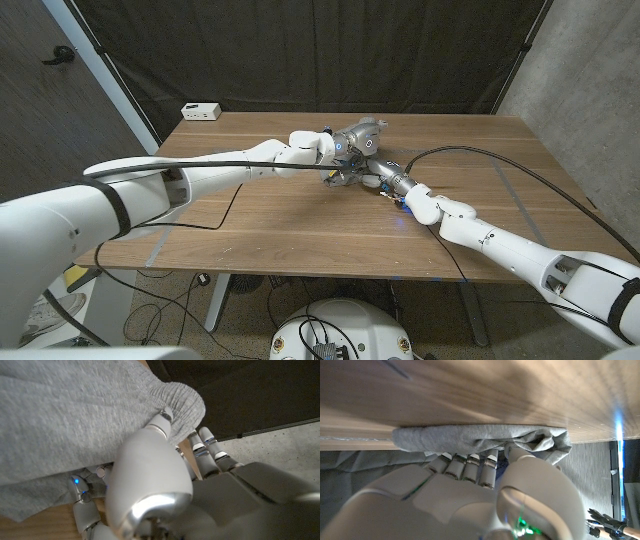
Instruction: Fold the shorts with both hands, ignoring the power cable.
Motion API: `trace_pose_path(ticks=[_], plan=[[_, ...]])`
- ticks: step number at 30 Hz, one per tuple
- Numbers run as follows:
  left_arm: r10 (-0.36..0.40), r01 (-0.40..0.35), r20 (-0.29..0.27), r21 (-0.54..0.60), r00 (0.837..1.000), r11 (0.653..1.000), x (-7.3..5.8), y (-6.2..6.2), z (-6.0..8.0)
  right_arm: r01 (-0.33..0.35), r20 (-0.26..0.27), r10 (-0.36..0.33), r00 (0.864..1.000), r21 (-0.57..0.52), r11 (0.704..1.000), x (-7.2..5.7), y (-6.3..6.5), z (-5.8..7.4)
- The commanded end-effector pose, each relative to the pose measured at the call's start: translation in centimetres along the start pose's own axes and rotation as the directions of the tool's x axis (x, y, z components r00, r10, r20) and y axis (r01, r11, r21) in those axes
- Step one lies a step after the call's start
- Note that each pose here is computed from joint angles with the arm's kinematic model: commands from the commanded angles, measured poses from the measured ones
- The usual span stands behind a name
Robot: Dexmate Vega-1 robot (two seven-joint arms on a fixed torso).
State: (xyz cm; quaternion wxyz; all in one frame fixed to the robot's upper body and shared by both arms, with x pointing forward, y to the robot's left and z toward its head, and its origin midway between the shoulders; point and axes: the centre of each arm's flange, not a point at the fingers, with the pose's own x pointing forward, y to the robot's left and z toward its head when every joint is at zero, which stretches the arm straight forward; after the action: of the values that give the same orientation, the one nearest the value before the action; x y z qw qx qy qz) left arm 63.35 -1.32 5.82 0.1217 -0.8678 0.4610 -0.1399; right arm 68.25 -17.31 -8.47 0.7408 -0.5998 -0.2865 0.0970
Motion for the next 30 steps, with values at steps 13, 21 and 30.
trace_pose_path(ticks=[13, 21, 30], plan=[[-0.026, 0.011, -0.163, -0.093, 0.986, 0.996, -0.4, 1.7, 2.2, 0.023, 0.058, -0.022, 0.998, -0.017, 1.0, -0.4, -1.8, 2.9], [-0.078, 0.059, -0.25, -0.085, 0.965, 0.995, -1.3, 1.7, 2.1, 0.031, 0.066, -0.028, 0.997, -0.037, 0.999, -0.8, -2.8, 3.6], [-0.131, 0.105, -0.292, -0.104, 0.948, 0.989, -2.2, 1.6, 1.9, 0.113, 0.069, -0.108, 0.992, -0.062, 0.992, -2.4, -5.5, 4.2]])
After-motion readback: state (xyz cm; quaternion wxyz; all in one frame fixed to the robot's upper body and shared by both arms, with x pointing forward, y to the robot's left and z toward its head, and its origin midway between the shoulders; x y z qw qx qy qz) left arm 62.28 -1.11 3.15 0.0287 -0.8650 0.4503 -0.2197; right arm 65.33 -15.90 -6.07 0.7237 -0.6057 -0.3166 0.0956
